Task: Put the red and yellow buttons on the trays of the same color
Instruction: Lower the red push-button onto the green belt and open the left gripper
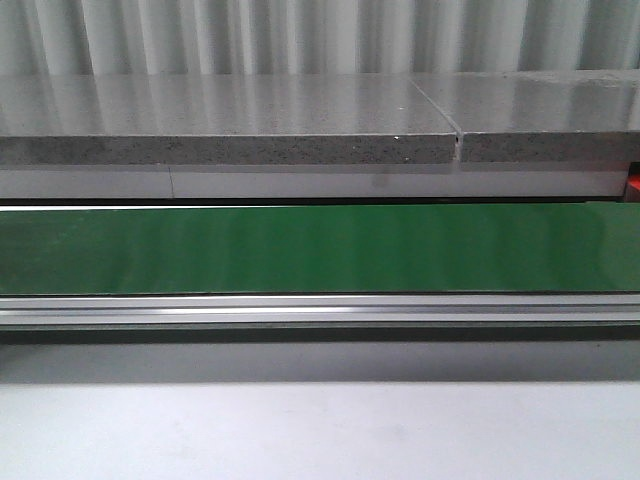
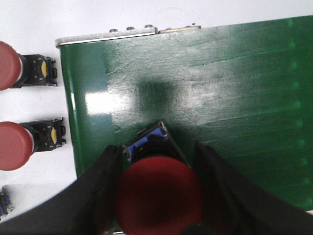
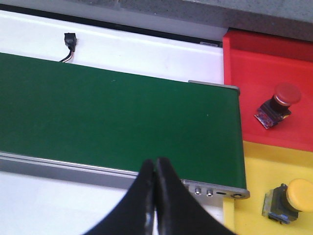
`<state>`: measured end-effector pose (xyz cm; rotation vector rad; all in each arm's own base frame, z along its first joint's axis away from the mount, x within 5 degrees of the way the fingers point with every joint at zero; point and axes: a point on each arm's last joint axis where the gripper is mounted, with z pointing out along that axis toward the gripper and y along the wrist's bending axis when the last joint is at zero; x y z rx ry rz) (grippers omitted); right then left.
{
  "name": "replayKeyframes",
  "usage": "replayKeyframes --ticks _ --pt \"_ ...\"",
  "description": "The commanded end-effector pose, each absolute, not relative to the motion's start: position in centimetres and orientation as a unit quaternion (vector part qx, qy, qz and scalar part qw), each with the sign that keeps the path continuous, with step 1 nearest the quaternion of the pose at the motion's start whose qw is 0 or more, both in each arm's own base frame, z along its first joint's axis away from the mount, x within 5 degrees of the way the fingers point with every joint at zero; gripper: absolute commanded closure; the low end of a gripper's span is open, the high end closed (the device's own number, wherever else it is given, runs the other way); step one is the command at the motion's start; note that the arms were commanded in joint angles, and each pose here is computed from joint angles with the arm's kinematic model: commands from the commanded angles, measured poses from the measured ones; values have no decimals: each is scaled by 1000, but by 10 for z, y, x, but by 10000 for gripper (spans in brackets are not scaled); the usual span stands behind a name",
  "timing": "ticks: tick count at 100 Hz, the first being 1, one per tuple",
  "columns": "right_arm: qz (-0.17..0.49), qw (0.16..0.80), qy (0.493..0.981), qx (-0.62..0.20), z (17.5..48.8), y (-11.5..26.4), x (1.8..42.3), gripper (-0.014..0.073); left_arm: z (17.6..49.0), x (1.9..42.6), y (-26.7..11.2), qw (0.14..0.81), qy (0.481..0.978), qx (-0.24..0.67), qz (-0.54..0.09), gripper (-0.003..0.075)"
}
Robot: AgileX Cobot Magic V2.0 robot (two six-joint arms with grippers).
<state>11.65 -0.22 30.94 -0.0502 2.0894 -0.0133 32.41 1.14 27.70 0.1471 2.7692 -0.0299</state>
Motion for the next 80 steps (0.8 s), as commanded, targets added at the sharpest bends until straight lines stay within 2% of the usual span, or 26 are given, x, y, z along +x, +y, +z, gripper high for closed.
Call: replayKeyframes --ticks 1,38,47,57,64,76,80 --pt "-13 540 841 -23 323 -3 119 666 298 325 10 225 973 56 -2 740" --pt "-13 540 841 -23 323 -3 119 666 281 332 11 194 979 58 -2 738" --pt "-13 540 841 -23 323 -3 119 666 280 331 10 190 980 55 -9 708" --pt "-13 540 841 -23 323 -3 119 666 280 330 8 183 982 52 -18 587" --pt "-13 540 841 -23 323 -3 119 666 280 330 8 182 982 51 -19 449" --pt "-13 540 841 -23 323 -3 119 666 281 329 6 184 981 53 -23 167" --pt "-13 540 841 -23 323 -3 119 666 282 329 4 185 981 55 -23 108"
